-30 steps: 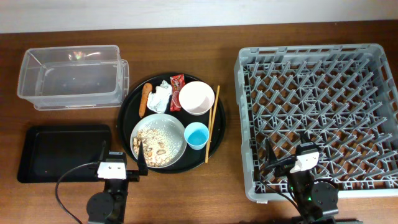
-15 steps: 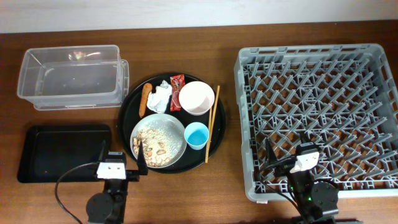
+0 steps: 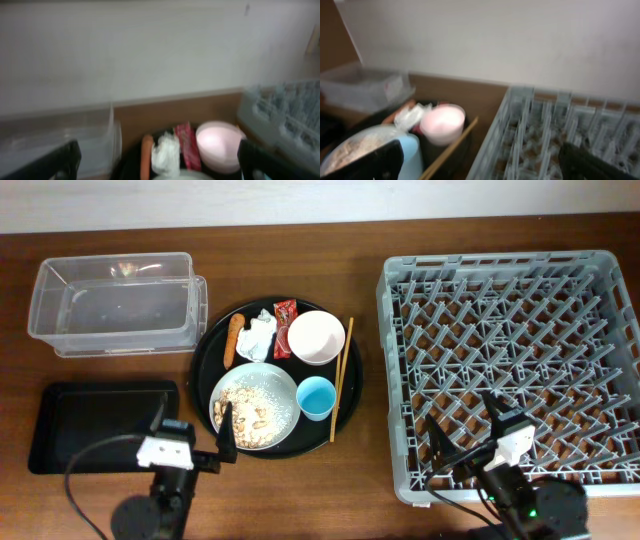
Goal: Sort waste into correct bins and load items into the dishwasher rack
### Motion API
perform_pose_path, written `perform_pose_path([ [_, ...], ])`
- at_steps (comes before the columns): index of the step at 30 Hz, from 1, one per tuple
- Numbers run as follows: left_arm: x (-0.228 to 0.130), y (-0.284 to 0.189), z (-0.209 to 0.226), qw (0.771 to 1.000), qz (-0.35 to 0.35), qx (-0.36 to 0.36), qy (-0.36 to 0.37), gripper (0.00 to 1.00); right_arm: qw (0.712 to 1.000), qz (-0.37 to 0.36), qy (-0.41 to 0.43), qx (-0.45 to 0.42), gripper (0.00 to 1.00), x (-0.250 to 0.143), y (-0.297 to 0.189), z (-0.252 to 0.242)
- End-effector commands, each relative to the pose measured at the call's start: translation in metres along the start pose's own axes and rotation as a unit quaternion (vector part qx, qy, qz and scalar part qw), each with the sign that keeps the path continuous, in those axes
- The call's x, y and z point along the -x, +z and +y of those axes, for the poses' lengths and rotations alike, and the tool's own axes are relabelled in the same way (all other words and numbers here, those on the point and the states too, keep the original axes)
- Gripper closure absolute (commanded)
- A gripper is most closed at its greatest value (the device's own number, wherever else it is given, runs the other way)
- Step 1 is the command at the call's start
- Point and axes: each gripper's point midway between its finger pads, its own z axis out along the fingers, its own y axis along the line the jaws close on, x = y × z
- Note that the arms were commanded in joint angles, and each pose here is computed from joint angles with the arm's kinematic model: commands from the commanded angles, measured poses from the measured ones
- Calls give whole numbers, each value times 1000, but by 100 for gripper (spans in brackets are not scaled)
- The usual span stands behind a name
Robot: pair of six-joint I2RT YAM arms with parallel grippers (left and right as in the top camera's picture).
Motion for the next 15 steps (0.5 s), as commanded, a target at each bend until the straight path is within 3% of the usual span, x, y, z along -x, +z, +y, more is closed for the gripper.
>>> perform_pose_path([
  [1,36,16,-9,997,66,-31,-19,1,997,77,31,0,2,15,2,1],
  [3,48,31,-27,987,130,-86,-30,1,985,163,53,-5,2,21,5,1],
  [7,58,57,-49,944,285,-151,-69,1,960,265,85,11,2,44,22,5],
  [11,57,66,-85,901,330,-255,-120,1,935,314,132,101,2,40,45,31],
  [13,37,73,-90,883,366,-262,-134,11,920,338,155,121,2,30,54,36],
  [15,2,70,-92,857,435,-241,-134,11,911,356,180,108,2,22,61,33],
])
